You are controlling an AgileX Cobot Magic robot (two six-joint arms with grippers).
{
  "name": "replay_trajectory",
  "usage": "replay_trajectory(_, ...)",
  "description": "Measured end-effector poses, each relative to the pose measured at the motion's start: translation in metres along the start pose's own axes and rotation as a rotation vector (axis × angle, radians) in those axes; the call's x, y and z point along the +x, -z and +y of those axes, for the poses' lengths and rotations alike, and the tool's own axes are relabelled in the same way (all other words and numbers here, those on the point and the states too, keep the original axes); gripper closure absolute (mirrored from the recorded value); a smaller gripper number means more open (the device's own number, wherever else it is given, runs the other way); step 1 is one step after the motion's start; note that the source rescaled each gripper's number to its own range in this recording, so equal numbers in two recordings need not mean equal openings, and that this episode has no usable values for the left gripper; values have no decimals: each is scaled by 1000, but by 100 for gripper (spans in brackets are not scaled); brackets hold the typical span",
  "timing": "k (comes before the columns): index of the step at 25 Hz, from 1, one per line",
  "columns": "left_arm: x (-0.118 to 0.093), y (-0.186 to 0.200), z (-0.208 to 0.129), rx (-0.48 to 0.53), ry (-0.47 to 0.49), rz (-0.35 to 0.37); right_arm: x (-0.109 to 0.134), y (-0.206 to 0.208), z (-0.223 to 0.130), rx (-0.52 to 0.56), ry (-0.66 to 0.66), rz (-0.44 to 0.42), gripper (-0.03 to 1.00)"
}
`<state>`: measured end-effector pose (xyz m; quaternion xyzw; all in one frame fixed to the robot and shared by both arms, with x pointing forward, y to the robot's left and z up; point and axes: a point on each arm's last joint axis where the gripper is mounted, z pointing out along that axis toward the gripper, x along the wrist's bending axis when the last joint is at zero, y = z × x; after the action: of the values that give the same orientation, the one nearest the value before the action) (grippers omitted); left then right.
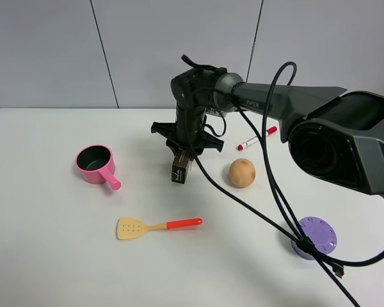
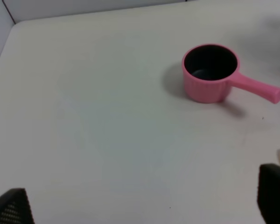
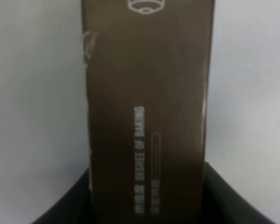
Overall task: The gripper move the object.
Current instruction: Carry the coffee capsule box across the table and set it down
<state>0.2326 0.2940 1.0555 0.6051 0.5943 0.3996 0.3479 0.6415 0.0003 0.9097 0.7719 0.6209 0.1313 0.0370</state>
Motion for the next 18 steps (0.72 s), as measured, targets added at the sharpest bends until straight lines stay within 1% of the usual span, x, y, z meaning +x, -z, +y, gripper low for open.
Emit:
replay_trajectory(4,0,0,0,0,0,0,-1,2,-2,29,79,-14,97)
replay_trajectory(8,0,0,0,0,0,0,-5,16,-6,85,163,-48,97)
replay_trajectory(11,0,0,0,0,0,0,-6,39,-5,86,199,-49,97)
replay_trajectory(15,0,0,0,0,0,0,-7,79,-2,61,242,-24,97)
replay_trajectory(18,0,0,0,0,0,0,-9,116,0,15,278,17,97)
